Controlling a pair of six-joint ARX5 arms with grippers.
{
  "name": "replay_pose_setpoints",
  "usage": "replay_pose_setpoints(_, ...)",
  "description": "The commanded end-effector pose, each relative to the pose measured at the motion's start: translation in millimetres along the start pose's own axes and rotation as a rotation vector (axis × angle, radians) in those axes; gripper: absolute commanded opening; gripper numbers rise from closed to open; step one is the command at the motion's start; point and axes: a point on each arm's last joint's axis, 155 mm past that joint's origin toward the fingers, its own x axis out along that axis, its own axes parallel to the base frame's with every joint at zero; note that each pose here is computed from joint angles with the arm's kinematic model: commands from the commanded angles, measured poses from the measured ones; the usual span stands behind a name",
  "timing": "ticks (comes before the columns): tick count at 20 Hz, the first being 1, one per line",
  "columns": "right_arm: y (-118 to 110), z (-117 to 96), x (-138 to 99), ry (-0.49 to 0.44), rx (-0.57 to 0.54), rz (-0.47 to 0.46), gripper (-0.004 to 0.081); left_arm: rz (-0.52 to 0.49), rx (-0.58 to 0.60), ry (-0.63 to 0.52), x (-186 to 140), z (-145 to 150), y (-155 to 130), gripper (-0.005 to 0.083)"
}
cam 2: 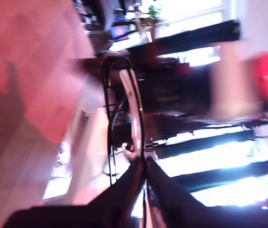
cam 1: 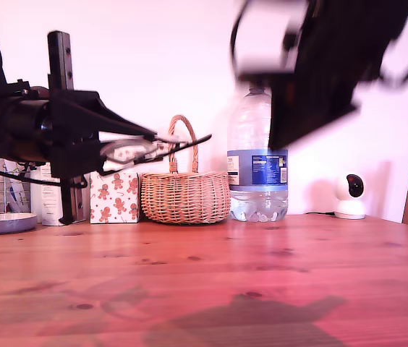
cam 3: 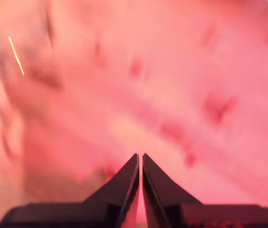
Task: Pick up the glasses and close them, then place them back on the table
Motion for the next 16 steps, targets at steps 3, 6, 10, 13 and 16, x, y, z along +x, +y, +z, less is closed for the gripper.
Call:
replay_pose_setpoints(3,-8.2,23.7,-23.4,-0.103,0.037,-0.005,-0.0010,-0.003,0.012,0.006,1.8,0.0,0.4,-0.0021)
replay_pose_setpoints(6,-18.9,28.7,-38.1,-0.169,0.060,-0.036,-0.0010,-0.003,0.019,0.006,1.8,-0.1,0.4,-0.0021)
replay_pose_setpoints(10,-43.7,16.1,-46.8,-0.187,0.112,-0.055,-0.0010,0.000,0.026,0.015,5.0,-1.8,0.7,-0.0021)
replay_pose_setpoints(13,-63.9,7.8,-53.6,-0.214,0.172,-0.041,-0.0010,-0.006,0.064,0.037,12.1,-6.1,-1.2,-0.0021)
replay_pose_setpoints(16,-84.7,0.4,-67.1,-0.262,0.221,-0.069,-0.0010,-0.011,0.113,0.059,19.0,-10.3,-2.7,-0.0021)
